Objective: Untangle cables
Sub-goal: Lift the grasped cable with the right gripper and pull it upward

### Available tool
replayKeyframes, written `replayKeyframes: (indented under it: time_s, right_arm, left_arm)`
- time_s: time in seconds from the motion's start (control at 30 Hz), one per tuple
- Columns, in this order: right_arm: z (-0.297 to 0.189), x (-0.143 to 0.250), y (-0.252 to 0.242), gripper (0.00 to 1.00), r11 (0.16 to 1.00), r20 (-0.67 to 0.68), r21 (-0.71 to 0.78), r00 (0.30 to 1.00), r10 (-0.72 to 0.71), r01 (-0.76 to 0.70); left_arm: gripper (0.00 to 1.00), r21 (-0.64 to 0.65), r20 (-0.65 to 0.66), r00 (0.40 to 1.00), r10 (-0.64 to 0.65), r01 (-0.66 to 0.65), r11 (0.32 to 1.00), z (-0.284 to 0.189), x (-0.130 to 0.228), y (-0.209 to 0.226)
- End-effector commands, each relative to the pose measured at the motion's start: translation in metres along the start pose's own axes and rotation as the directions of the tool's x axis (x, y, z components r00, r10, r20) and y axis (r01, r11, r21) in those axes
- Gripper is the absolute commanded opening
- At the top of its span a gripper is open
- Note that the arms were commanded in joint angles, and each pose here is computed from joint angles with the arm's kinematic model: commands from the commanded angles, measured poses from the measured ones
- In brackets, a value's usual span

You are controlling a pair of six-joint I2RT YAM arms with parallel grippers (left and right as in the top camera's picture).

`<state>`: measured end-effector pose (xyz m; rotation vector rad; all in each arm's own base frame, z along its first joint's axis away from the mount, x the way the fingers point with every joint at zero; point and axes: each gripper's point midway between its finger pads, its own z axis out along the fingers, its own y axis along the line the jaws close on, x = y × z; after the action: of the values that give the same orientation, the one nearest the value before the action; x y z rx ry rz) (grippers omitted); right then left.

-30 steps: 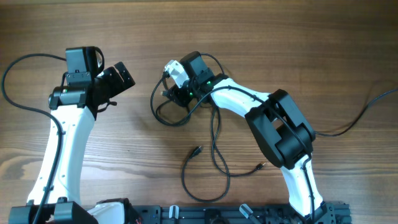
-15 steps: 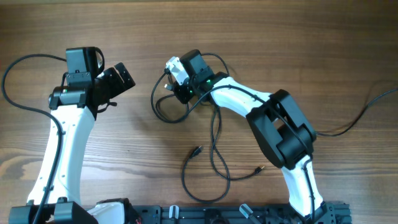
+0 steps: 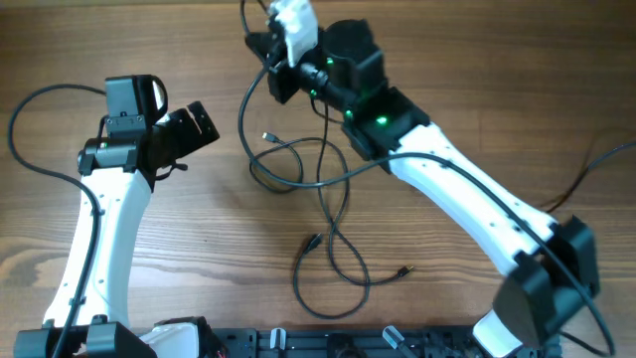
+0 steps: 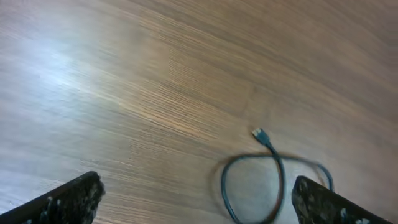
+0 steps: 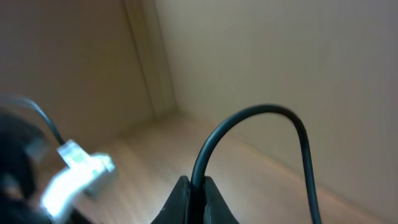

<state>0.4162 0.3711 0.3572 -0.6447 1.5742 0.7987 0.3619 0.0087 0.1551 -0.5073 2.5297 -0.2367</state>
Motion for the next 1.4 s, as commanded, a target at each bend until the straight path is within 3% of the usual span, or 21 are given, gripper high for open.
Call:
replayKeyframes:
  time_s: [0.0,0.13,0.23,0.37,0.57,0.87,1.0,1.23,1.37]
  right_arm:
    - [-0.035,-0.078,0.015,0.04,0.999,0.194,-0.025,0.980,0.041,-0.037]
    - [-0.068,-0.142,0.032,0.04,0.998,0.399,-0.066,0.916,0.029,-0.002]
    - [-0.083,-0.168,0.037,0.04,0.997,0.486,-0.075,0.874,0.026,0.012]
    - [-0.097,-0.194,0.037,0.04,0.997,0.556,-0.077,0.831,0.030,0.016]
    - [-0.112,-0.209,-0.001,0.04,1.000,0.592,0.002,0.806,0.014,-0.019]
    - [-0.148,-0.220,-0.083,0.04,0.988,0.628,0.084,0.777,0.051,-0.133]
    - [-0.146,-0.211,-0.096,0.04,0.982,0.595,0.111,0.802,0.056,-0.151]
    - [-0.141,-0.200,-0.102,0.04,0.976,0.558,0.127,0.827,0.076,-0.176]
    - [-0.137,-0.194,-0.105,0.04,0.973,0.536,0.133,0.839,0.091,-0.190]
  left_arm:
    - [1.00,0.239,-0.009,0.973,0.233,-0.224,0.945,-0.012,0.011,-0.039]
    - [1.00,0.486,0.022,0.935,0.353,-0.318,0.814,-0.029,0.027,-0.080]
    - [1.00,0.558,0.028,0.919,0.392,-0.340,0.757,-0.036,0.037,-0.095]
    - [1.00,0.599,0.051,0.823,0.566,-0.478,0.643,-0.039,0.068,-0.108]
    - [1.00,0.552,-0.040,0.789,0.614,-0.494,0.671,-0.034,0.091,-0.104]
    - [1.00,0.556,-0.257,0.760,0.596,-0.388,0.735,-0.042,0.134,-0.083]
    - [1.00,0.344,-0.409,0.809,0.422,-0.292,0.892,-0.025,0.142,-0.049]
    - [1.00,0.232,-0.518,0.821,0.238,-0.133,0.964,-0.013,0.171,-0.044]
    - [1.00,0.089,-0.527,0.846,0.088,-0.048,0.995,0.003,0.186,-0.042]
